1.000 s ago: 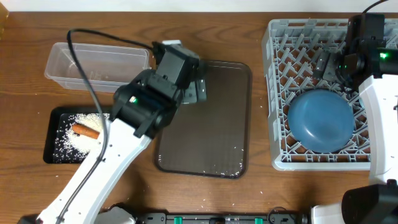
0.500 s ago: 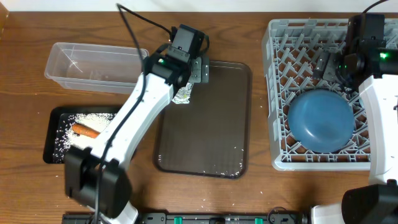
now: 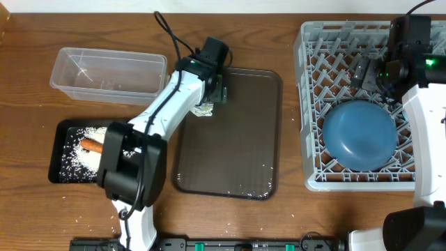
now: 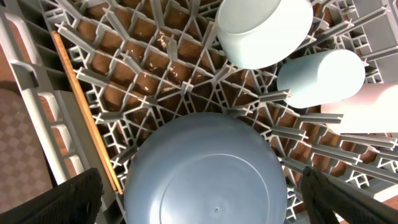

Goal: Sort waste into correct bins and load items into the dishwasher rack
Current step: 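Move the left gripper over the brown tray toward the yellow wrapper, then grasp the yellow snack wrapper with the left gripper and lift it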

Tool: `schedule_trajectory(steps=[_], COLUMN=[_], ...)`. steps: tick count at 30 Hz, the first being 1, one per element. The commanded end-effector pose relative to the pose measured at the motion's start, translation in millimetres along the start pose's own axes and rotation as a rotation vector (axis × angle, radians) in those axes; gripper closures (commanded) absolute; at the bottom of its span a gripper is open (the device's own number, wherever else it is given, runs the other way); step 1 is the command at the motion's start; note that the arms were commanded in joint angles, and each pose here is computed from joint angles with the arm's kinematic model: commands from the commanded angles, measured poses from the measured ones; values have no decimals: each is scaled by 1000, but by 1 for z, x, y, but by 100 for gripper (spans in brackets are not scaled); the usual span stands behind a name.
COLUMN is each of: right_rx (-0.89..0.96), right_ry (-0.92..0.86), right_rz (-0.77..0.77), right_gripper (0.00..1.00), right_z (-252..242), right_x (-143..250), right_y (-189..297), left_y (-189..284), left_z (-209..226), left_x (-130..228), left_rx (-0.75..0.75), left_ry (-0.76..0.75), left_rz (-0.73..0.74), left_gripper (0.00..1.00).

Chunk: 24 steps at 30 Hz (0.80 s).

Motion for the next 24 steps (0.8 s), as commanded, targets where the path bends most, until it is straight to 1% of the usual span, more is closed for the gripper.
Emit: schedule_trajectory(steps=[1, 8, 9, 14, 15, 17, 24], right_rx=[17, 17, 17, 17, 17, 17, 17], right_ry=[14, 14, 15, 14, 14, 14, 14], right_rz=[5, 5, 5, 5, 5, 5, 5], right_gripper=[1, 1, 1, 1, 1, 1, 1], right_z=[-1, -1, -1, -1, -1, -1, -1], right_x=[1, 1, 1, 1, 1, 1, 1], right_y=[-2, -2, -2, -2, -2, -2, -2], left_y=[-5, -4, -4, -5, -5, -5, -12], left_z=[0, -3, -3, -3, -3, -2, 1], left_x=[1, 4, 4, 4, 4, 5, 6], left_rx=[-1, 32, 32, 30, 30, 29, -5], left_ry=[-8, -5, -6, -7, -7, -7, -7], left_rz=[14, 38, 39, 42, 41, 43, 17], left_gripper=[19, 44, 46, 48, 50, 50, 50])
Point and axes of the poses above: each gripper's point midway between its finger pads, its own y axis back along the fingers, its own z axis along the line the jaws close on, x = y × z, the point moved 8 cm from there along y, back along the fingers, and after that the axes turned 9 degrees about y, right-handed, at the moved point
